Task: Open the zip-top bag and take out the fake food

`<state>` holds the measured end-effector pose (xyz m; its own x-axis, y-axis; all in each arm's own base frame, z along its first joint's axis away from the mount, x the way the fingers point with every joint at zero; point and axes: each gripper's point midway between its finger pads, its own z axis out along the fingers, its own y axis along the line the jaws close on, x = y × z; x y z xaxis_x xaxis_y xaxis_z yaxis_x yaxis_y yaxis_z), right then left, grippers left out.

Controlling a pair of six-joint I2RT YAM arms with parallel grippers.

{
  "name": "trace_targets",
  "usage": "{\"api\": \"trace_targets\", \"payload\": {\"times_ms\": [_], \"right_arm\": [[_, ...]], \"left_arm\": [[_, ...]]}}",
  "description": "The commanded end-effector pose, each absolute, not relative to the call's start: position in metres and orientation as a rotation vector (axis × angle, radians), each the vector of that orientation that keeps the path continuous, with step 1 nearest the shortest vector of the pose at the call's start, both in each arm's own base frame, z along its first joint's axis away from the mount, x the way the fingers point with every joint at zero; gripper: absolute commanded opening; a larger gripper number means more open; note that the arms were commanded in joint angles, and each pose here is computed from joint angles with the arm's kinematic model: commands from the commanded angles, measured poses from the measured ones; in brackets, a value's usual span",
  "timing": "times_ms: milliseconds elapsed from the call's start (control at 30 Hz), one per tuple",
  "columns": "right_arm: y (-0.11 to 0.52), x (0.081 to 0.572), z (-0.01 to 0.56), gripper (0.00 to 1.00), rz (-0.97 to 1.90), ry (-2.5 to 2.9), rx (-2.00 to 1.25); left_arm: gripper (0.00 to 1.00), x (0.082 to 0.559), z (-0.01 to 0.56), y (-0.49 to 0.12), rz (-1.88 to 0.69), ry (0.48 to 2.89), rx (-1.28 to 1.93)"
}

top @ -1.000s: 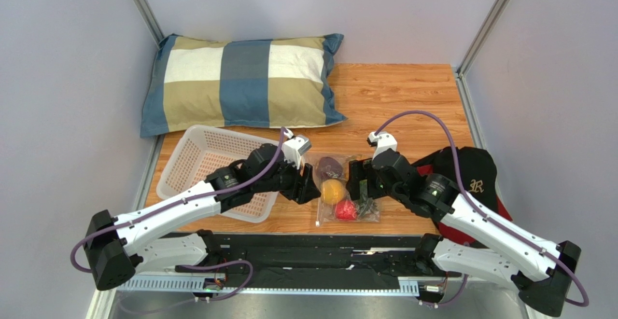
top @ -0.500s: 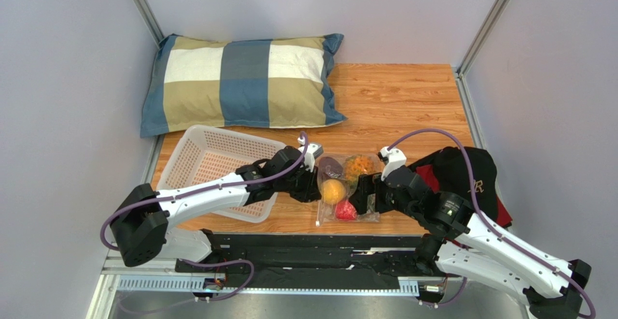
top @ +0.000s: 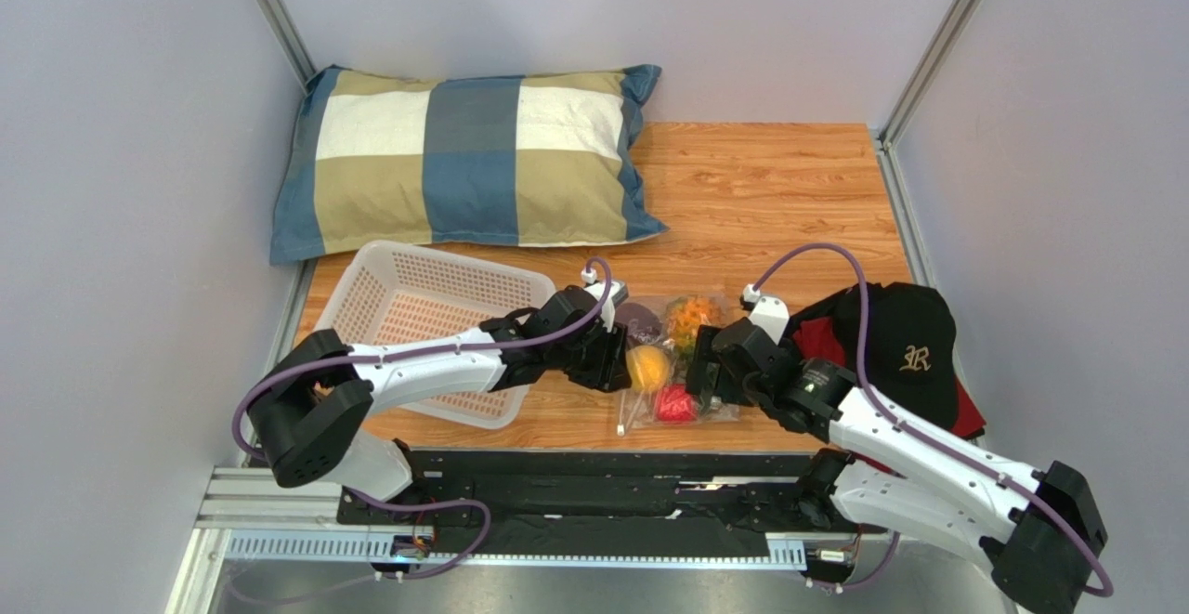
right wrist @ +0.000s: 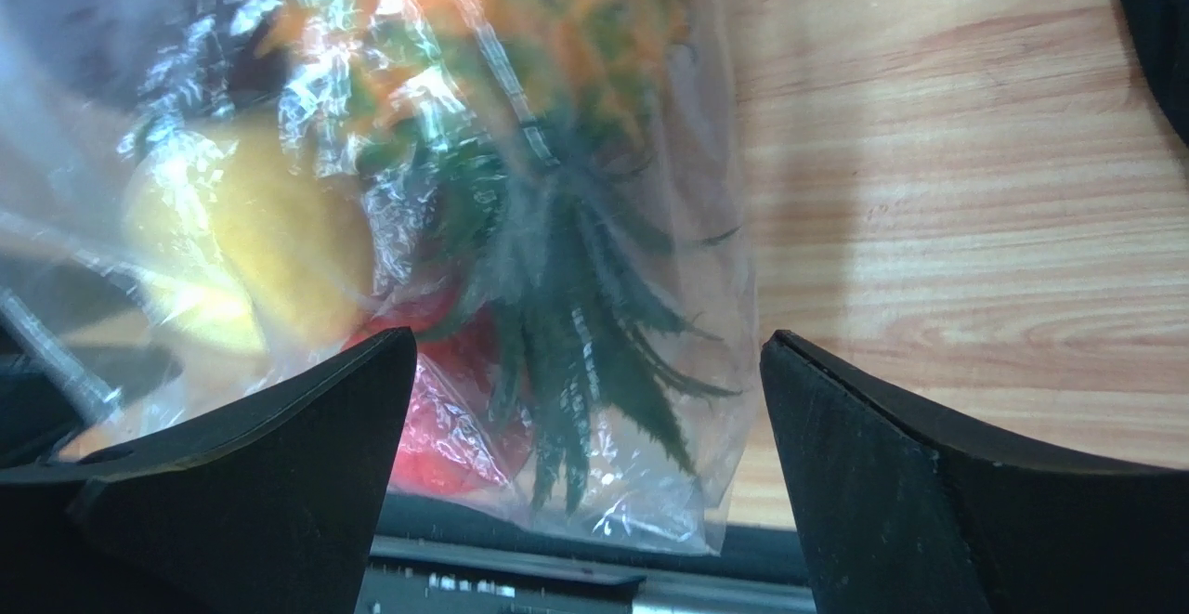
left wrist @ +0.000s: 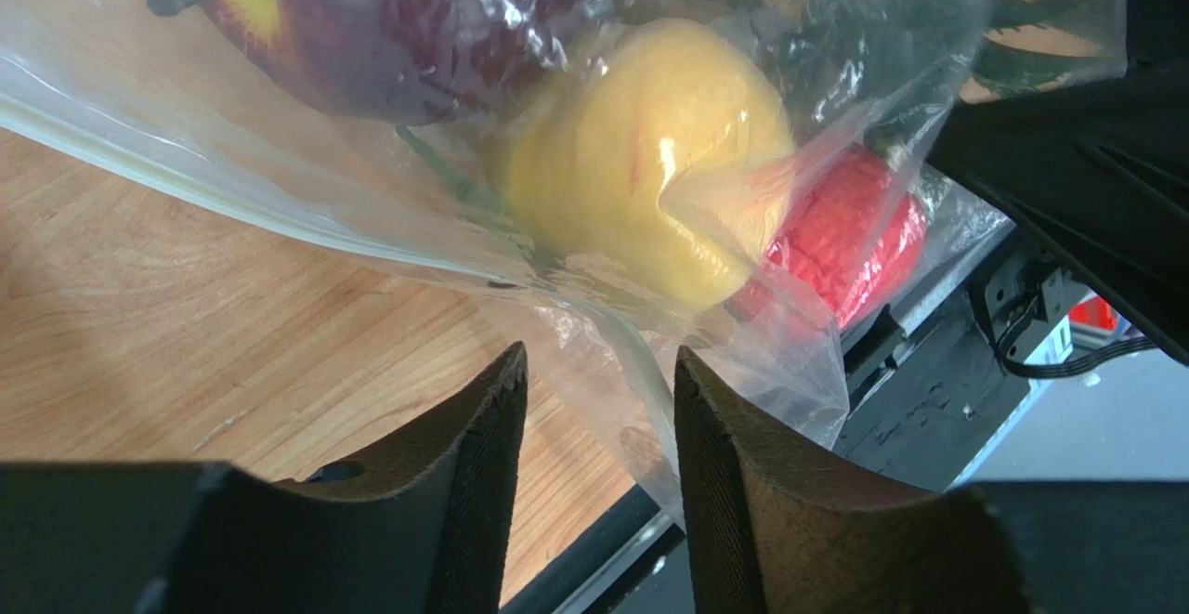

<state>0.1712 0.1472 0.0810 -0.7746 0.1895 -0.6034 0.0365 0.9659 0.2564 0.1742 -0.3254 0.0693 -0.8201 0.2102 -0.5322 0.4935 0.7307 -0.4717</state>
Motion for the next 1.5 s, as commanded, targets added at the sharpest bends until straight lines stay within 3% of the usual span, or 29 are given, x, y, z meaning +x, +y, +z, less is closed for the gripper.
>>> {"api": "trace_targets", "payload": {"times_ms": [0,200,233,433,567,833,933,967,1000,1100,1133,1267,1467], "right_arm": [[0.162,0.200,0.085,0.99,0.398,2.367,0.237],[0.153,0.216,0.086,0.94,0.297,2.362,0.231],[0.149,0.220,0.085,0.94,0.293,2.363,0.247],[0.109,0.268,0.086,0.92,0.176,2.356,0.332],[0.099,0.291,0.122,0.95,-0.008,2.368,0.261],[0.129,0.237,0.160,1.00,0.086,2.334,0.076],[0.132,0.216,0.169,1.00,0.252,2.321,0.153],[0.132,0.212,0.167,1.00,0.284,2.320,0.189],[0.128,0.206,0.171,1.00,0.319,2.296,0.221],[0.118,0.198,0.156,1.00,0.329,2.281,0.304],[0.116,0.194,0.147,1.00,0.325,2.297,0.308],[0.111,0.185,0.135,1.00,0.311,2.328,0.312],[0.115,0.180,0.150,1.00,0.413,2.278,0.293]], "left_arm": [[0.45,0.183,0.075,-0.335,-0.892,2.413,0.507],[0.13,0.189,0.074,-0.347,-0.925,2.392,0.547],[0.00,0.191,0.075,-0.350,-0.929,2.390,0.547],[0.00,0.188,0.085,-0.343,-0.916,2.412,0.512],[0.00,0.190,0.141,-0.341,-0.994,2.309,0.410],[0.00,0.193,0.207,-0.329,-1.046,2.153,0.347],[0.00,0.180,0.191,-0.329,-1.048,2.195,0.428],[0.06,0.176,0.185,-0.332,-1.057,2.217,0.448],[0.27,0.172,0.178,-0.333,-1.063,2.237,0.466],[0.38,0.157,0.164,-0.355,-1.070,2.231,0.578],[0.38,0.168,0.152,-0.355,-0.923,2.184,0.633],[0.17,0.163,0.126,-0.361,-0.535,1.983,0.936],[0.18,0.163,0.111,-0.360,-0.312,1.778,1.162]]}}
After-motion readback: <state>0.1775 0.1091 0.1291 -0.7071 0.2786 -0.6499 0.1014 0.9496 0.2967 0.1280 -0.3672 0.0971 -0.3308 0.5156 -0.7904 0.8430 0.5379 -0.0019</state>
